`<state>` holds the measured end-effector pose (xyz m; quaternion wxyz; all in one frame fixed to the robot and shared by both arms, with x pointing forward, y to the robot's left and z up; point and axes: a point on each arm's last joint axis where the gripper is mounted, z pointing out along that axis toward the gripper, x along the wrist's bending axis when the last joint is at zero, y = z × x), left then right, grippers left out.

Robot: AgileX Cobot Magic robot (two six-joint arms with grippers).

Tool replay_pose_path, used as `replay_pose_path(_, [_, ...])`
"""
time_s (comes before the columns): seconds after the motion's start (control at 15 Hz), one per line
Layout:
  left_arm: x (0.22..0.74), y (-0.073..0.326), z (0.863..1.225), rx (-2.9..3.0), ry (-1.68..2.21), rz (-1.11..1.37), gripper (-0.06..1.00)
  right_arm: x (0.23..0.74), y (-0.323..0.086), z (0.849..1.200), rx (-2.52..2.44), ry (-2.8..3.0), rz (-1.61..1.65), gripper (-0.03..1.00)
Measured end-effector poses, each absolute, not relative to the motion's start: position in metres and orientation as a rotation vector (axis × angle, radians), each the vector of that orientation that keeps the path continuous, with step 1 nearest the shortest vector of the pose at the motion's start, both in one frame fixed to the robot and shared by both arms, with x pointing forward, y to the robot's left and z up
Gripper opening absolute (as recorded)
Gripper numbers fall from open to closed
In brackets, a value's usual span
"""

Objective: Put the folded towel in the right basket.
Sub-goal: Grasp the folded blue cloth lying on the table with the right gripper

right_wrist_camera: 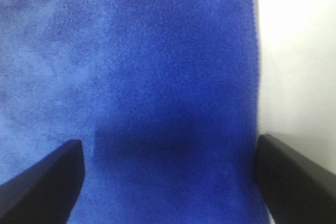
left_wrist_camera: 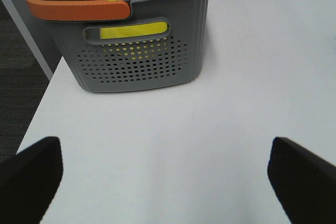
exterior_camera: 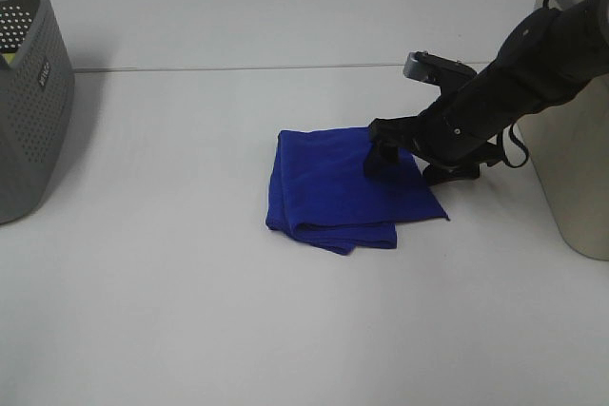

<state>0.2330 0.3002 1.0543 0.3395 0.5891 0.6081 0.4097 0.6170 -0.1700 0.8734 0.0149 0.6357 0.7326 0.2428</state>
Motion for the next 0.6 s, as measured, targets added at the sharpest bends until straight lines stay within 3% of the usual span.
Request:
replay_pose_path(0.33, [0.233,0.3,1.054,1.534,1.583,1.067,0.99,0.606,-0.145,0.871,2.035,2.391,0.839,0.86])
replay_pose_path(0.6, [0.233,0.3,1.054,1.534,1.583,1.067,0.99,0.58,-0.086,0.867,1.887,2.511,0.855,0.84])
